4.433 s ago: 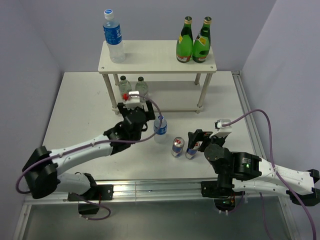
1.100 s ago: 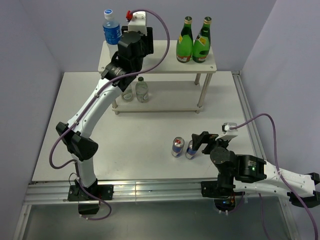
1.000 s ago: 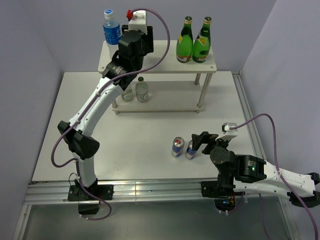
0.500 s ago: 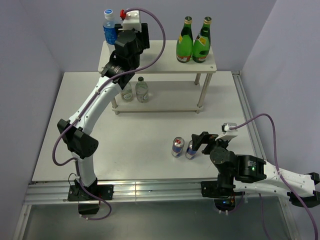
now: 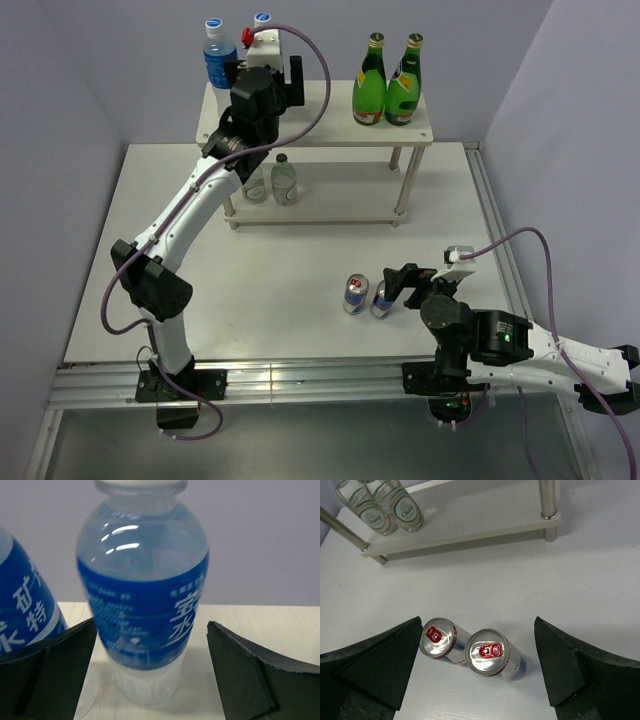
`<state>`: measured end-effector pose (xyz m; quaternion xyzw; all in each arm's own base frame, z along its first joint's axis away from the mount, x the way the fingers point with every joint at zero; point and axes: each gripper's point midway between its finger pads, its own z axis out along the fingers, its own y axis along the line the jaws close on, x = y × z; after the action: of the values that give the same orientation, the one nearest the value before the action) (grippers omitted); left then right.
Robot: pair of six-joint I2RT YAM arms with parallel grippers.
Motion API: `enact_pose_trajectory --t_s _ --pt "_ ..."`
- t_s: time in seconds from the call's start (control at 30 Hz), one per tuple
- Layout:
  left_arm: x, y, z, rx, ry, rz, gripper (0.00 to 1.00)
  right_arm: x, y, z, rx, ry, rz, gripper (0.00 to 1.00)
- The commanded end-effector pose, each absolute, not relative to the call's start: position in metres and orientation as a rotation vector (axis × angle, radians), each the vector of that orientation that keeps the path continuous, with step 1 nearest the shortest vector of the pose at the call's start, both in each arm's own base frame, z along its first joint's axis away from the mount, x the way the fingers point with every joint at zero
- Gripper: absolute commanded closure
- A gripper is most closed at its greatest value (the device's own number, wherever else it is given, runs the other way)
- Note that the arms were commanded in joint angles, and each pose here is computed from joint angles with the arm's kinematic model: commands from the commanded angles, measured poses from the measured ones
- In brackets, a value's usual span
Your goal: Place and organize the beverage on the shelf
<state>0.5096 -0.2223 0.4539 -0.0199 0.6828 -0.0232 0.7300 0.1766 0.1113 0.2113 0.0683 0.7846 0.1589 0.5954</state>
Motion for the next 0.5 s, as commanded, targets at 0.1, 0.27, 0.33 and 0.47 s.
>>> enact_pose_trajectory --t_s 0.1,0.27,0.33,0.47 --pt "0.472 -0.206 0.496 -0.095 1.431 -0.119 0.02 0.178 0.109 0.215 0.203 1.795 0.383 0.00" --pt "0.454 -0.208 0.487 -0.088 1.454 -0.101 0.01 0.178 0.108 0.216 0.212 1.792 0.387 0.00" --pt "0.447 -0.208 0.481 -0.089 1.471 -0.100 0.01 0.178 0.108 0.216 0.212 1.792 0.382 0.00" --pt "0.412 -0.201 0.456 -0.118 1.532 -0.109 0.01 0.179 0.107 0.215 0.221 1.789 0.378 0.00"
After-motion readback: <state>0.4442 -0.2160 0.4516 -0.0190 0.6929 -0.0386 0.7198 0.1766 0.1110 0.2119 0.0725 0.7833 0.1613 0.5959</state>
